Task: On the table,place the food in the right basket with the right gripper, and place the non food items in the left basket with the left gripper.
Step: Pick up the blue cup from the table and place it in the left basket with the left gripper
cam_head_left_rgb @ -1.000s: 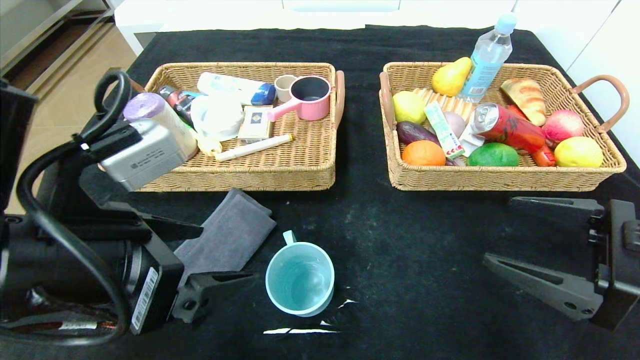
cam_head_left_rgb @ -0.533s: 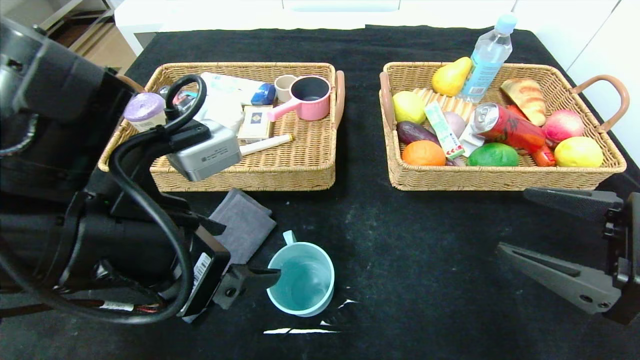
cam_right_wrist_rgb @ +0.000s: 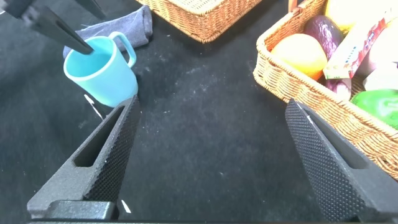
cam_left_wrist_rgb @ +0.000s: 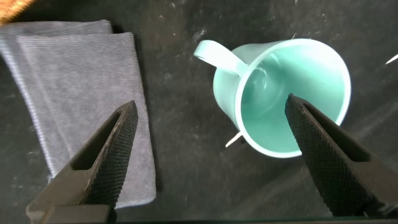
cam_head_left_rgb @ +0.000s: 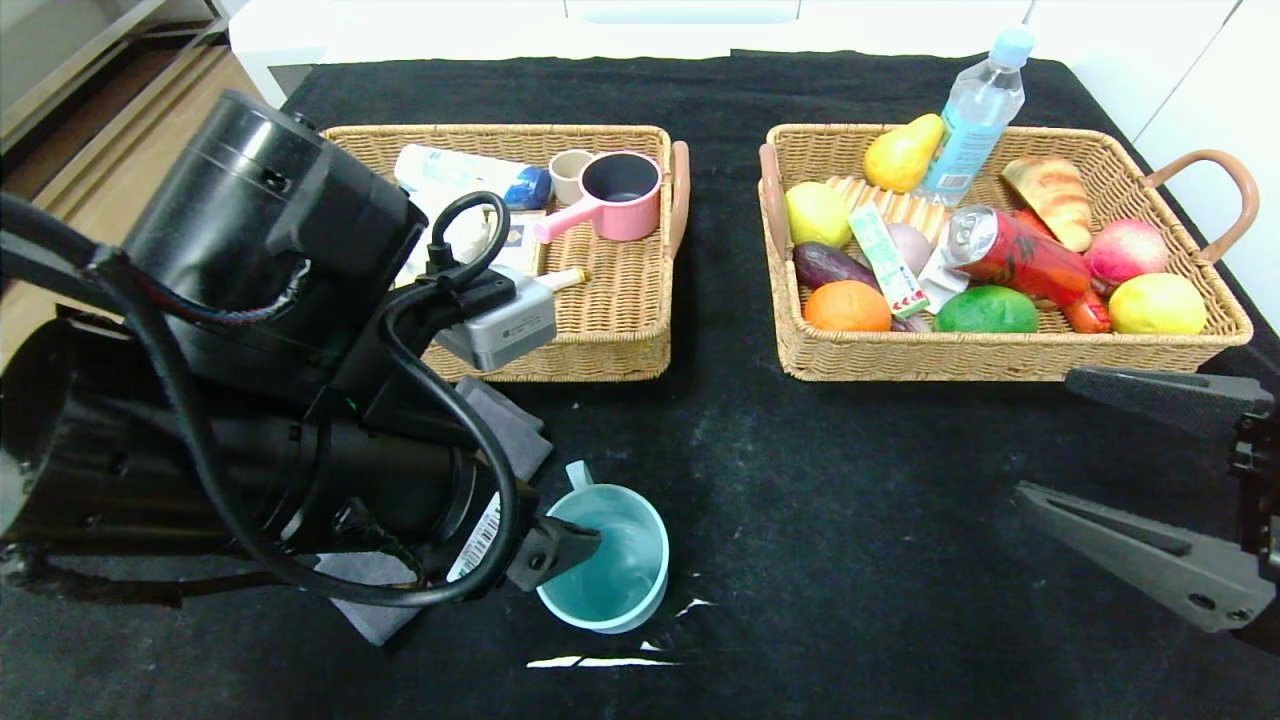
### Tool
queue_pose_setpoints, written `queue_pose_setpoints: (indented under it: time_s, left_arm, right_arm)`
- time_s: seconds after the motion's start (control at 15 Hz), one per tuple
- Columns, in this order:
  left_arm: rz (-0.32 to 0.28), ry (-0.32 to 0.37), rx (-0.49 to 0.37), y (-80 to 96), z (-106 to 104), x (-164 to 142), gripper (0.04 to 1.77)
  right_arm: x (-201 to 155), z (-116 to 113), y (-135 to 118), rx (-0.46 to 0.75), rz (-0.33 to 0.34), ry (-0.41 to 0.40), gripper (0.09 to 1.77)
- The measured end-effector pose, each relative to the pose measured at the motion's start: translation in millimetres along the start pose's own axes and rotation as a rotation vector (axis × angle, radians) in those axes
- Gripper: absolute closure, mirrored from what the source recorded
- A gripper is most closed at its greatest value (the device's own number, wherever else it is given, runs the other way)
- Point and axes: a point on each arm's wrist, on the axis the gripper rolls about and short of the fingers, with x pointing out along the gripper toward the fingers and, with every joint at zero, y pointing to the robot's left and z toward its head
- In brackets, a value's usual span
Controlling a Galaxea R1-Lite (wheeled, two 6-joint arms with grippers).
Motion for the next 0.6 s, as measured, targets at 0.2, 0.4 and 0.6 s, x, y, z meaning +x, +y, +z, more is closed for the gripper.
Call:
queue_pose_setpoints:
  time_s: [0.2,0.4,0.6]
  left_arm:
    - [0.006,0.004,-0.003,-2.0,3.1,10.9,0.09]
    - [0.03,0.031,-0.004,-8.5,2.0,21.2,0.09]
    - [0.041,0.055,0.0,-11.6,1.4,30.1,0.09]
  right_arm:
    - [-0.7,-0.2,0.2,0.0,-0.001,0.0,0.16]
    - [-0.8,-1.1,-0.7,0.001,-0.006,0.004,0.16]
    - [-0.4,-1.9,-2.7,0.004,-0.016,0.009,0.16]
